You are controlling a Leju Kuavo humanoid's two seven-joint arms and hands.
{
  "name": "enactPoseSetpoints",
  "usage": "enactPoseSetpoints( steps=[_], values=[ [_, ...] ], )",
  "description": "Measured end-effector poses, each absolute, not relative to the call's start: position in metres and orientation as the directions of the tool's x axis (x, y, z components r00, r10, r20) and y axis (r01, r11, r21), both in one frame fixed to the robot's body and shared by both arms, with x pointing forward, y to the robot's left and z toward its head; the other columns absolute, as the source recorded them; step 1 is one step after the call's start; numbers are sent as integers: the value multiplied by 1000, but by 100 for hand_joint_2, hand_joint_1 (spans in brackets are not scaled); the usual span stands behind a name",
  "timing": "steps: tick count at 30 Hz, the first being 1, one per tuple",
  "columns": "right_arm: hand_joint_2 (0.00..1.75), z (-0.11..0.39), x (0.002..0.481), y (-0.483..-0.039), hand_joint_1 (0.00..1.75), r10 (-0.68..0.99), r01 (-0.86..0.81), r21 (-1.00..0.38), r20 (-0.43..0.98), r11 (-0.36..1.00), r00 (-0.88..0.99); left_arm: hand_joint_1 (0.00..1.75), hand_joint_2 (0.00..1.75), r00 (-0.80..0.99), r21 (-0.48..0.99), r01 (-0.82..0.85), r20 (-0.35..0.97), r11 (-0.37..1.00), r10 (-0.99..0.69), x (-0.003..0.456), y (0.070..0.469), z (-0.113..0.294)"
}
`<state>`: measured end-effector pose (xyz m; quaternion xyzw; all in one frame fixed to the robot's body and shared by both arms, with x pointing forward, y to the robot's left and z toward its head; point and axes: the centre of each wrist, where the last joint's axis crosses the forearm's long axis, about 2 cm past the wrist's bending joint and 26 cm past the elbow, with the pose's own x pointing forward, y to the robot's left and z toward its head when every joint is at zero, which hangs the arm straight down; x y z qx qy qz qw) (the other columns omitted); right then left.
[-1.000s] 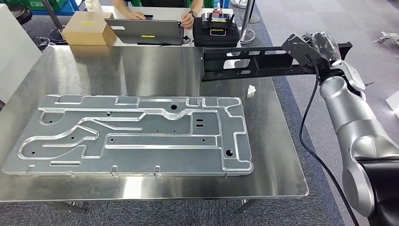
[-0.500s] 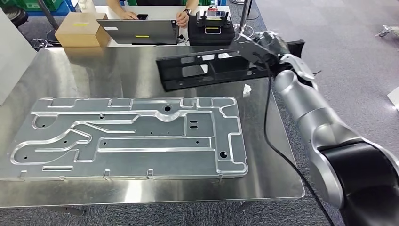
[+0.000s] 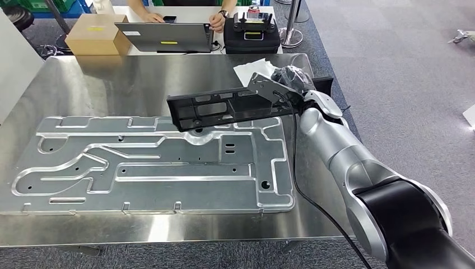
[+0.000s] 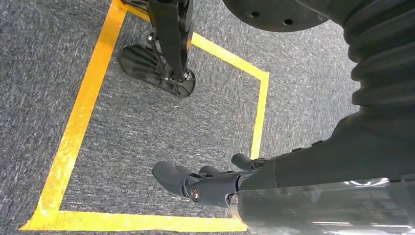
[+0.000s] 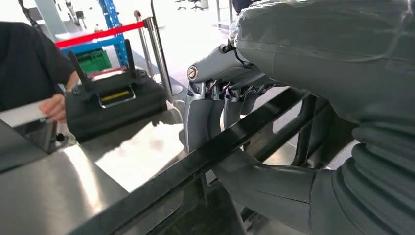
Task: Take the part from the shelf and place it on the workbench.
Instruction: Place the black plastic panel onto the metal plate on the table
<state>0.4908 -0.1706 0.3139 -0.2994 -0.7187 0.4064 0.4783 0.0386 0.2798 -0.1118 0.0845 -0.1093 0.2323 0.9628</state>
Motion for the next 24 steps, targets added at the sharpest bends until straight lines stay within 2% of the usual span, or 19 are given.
enactPoseSetpoints(
  steps=[8,24],
  values=[
    [175,309,483,-143,175,829,7,-892,416,451,-375,0,175,875,111,-454,243,884,419,40,277,-112],
    [175,316,479,-123,175,827,-33,-893,429,449,-363,0,175,901,105,-395,240,912,362,40,275,-111]
  ],
)
